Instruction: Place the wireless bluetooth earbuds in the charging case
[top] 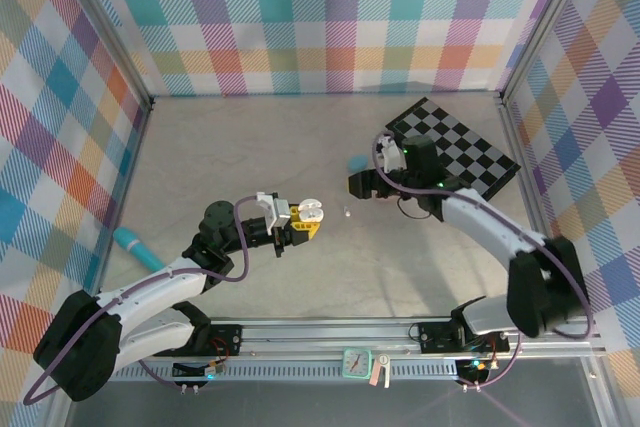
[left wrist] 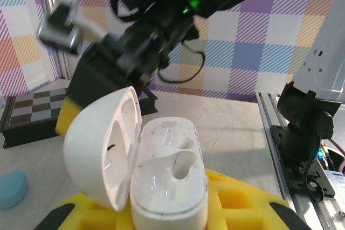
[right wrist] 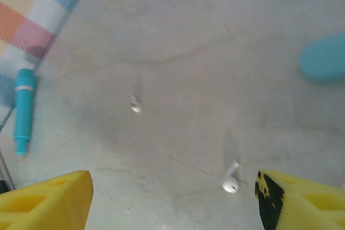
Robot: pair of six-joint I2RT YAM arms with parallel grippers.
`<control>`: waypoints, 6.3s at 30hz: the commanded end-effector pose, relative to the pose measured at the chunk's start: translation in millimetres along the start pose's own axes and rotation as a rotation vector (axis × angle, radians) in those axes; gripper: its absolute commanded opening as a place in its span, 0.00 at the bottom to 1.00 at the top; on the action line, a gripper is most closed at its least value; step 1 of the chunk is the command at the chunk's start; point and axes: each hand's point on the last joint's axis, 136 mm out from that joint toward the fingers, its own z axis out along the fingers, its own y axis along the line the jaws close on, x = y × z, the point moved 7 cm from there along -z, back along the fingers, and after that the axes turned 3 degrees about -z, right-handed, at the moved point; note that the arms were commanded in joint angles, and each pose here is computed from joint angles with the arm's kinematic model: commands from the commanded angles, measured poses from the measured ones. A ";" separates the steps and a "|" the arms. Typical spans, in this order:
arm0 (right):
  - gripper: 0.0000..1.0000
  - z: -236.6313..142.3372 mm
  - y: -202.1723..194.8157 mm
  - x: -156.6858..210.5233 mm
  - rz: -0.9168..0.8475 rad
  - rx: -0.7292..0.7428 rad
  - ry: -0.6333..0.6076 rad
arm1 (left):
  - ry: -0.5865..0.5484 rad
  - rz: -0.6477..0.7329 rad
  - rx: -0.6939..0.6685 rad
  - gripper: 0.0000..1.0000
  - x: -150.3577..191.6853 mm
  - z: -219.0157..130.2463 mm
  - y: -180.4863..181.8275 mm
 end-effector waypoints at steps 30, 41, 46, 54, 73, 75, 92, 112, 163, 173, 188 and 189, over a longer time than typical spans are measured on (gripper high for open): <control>0.69 109.0 -29.9 56.6 0.093 -0.002 0.529 | -0.042 0.024 0.052 0.09 -8.3 -0.5 -3.0; 0.65 83.0 -17.2 78.3 0.128 -0.058 0.528 | -0.044 0.023 0.062 0.09 -9.0 0.9 -2.5; 0.64 76.4 -11.3 79.0 0.130 -0.051 0.503 | -0.045 0.021 0.072 0.09 -8.4 2.4 -2.3; 0.66 83.2 -8.7 48.4 0.041 -0.036 0.427 | -0.050 0.017 0.079 0.09 -9.0 1.6 -3.6; 0.64 107.1 -18.5 61.1 -0.032 -0.102 0.596 | -0.039 0.015 0.077 0.09 -8.5 1.1 -3.9; 0.64 101.9 -16.4 65.3 -0.018 -0.112 0.600 | -0.038 0.011 0.078 0.09 -7.5 1.8 -3.4; 0.60 65.5 2.9 86.5 0.015 -0.071 0.591 | -0.046 0.013 0.078 0.09 -7.8 2.7 -2.6; 0.51 98.3 -8.2 66.1 -0.107 -0.076 0.767 | -0.009 0.032 0.066 0.10 -2.9 -1.8 -5.1; 0.20 46.4 -10.7 57.0 -0.276 0.166 0.420 | 0.030 -0.037 0.010 0.09 16.2 5.0 7.4; 0.19 -8.0 34.2 30.4 -0.539 0.184 0.197 | 0.068 -0.087 0.033 0.09 27.9 17.9 16.9; 0.19 -62.8 105.4 4.4 -0.834 0.147 0.028 | 0.143 -0.158 0.041 0.08 38.4 34.1 30.7; 0.19 -62.9 110.2 3.5 -0.856 0.136 0.021 | 0.143 -0.159 0.043 0.08 37.8 34.5 30.8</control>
